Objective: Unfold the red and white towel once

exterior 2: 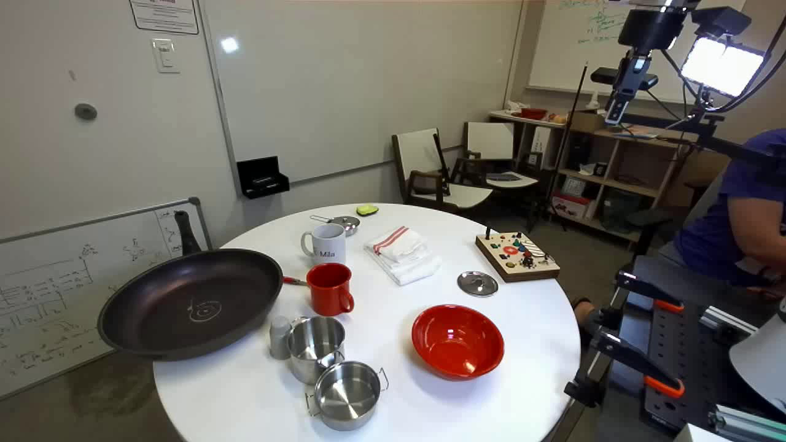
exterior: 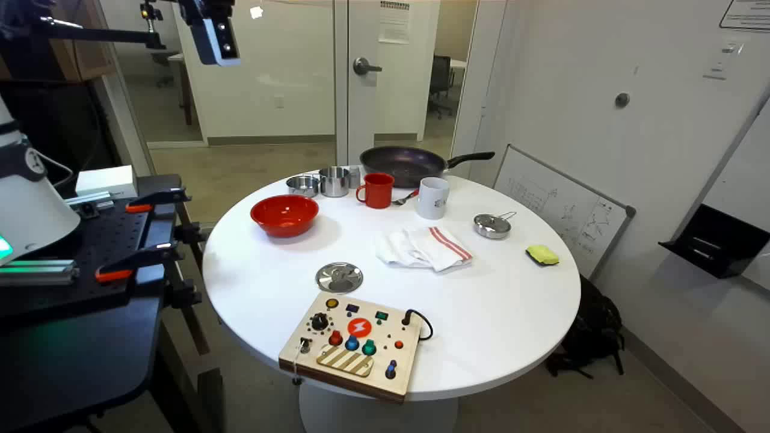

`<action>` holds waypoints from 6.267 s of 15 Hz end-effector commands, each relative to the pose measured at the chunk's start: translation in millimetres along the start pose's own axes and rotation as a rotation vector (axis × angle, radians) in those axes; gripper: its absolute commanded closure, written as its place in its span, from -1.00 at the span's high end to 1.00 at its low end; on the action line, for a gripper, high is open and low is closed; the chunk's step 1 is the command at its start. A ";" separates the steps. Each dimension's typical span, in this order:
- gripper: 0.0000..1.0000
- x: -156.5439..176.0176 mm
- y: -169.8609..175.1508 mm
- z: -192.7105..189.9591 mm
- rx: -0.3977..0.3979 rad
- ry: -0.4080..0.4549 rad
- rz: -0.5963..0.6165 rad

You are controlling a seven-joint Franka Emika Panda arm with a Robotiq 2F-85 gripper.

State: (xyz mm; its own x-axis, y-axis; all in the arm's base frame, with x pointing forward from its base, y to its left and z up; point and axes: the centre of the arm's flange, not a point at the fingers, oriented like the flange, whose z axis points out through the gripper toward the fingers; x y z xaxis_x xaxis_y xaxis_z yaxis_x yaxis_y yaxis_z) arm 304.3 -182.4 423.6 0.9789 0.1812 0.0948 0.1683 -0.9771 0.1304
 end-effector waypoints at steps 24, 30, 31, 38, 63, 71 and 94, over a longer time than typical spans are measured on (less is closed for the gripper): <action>1.00 123.8 -26.6 -3.2 0.061 0.082 -0.237; 1.00 190.1 -48.1 99.7 0.014 -0.085 -0.518; 1.00 196.2 -44.6 117.9 0.029 -0.115 -0.564; 1.00 170.9 -64.2 117.1 0.028 -0.123 -0.534; 1.00 309.3 -149.1 276.2 -0.105 0.256 -1.195; 1.00 332.0 -124.2 290.1 -0.265 0.011 -1.067; 1.00 336.4 -136.0 377.9 -0.010 -0.009 -1.083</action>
State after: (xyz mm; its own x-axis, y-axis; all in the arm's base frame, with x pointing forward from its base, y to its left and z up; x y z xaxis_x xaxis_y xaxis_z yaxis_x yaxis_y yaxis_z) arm 644.6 -30.9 70.9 0.3409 0.9360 -0.0880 0.9313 -0.3234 0.1678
